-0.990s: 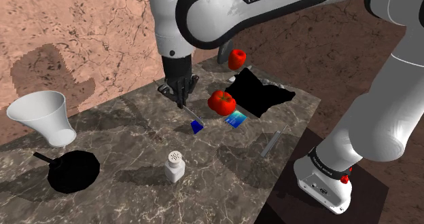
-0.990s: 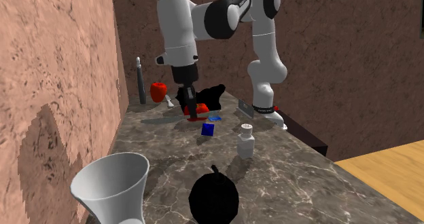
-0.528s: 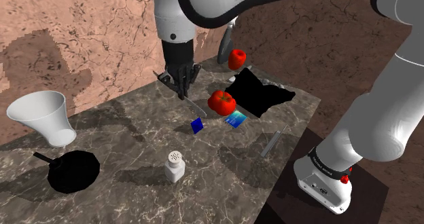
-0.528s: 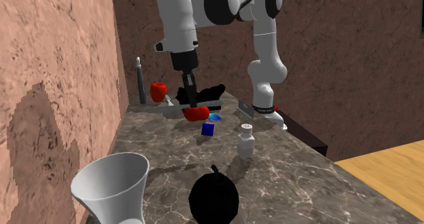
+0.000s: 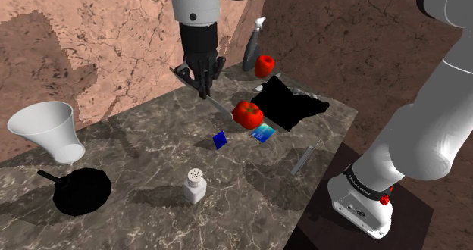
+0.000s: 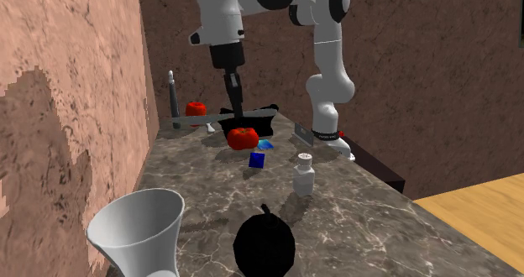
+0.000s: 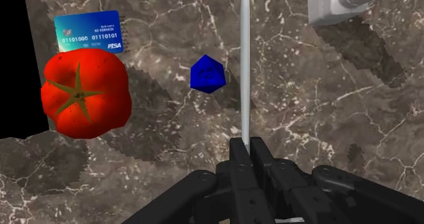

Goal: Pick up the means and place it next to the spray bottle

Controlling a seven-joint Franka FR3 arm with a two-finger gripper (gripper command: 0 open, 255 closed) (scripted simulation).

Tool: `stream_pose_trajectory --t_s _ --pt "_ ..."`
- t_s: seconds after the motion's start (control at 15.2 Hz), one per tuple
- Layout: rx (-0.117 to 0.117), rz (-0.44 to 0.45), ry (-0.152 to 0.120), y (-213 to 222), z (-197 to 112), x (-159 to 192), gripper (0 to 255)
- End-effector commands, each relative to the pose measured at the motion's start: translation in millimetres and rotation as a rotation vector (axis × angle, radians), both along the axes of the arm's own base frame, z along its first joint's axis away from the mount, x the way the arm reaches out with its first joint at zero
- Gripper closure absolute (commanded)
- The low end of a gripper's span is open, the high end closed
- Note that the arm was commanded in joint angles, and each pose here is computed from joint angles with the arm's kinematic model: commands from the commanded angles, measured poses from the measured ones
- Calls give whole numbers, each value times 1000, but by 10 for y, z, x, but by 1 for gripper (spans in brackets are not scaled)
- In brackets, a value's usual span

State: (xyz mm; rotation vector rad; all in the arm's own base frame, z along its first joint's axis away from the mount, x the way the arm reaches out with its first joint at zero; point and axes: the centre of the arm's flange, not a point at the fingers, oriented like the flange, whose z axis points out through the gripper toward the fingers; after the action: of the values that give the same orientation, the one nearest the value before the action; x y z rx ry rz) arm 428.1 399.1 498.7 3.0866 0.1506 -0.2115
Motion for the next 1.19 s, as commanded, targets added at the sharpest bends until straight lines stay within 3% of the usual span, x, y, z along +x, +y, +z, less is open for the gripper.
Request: stream_pose_trajectory --t_s 0.0,1.12 --pt "0 0 0 6 109 2 255" --pt "0 0 0 6 1007 2 255"
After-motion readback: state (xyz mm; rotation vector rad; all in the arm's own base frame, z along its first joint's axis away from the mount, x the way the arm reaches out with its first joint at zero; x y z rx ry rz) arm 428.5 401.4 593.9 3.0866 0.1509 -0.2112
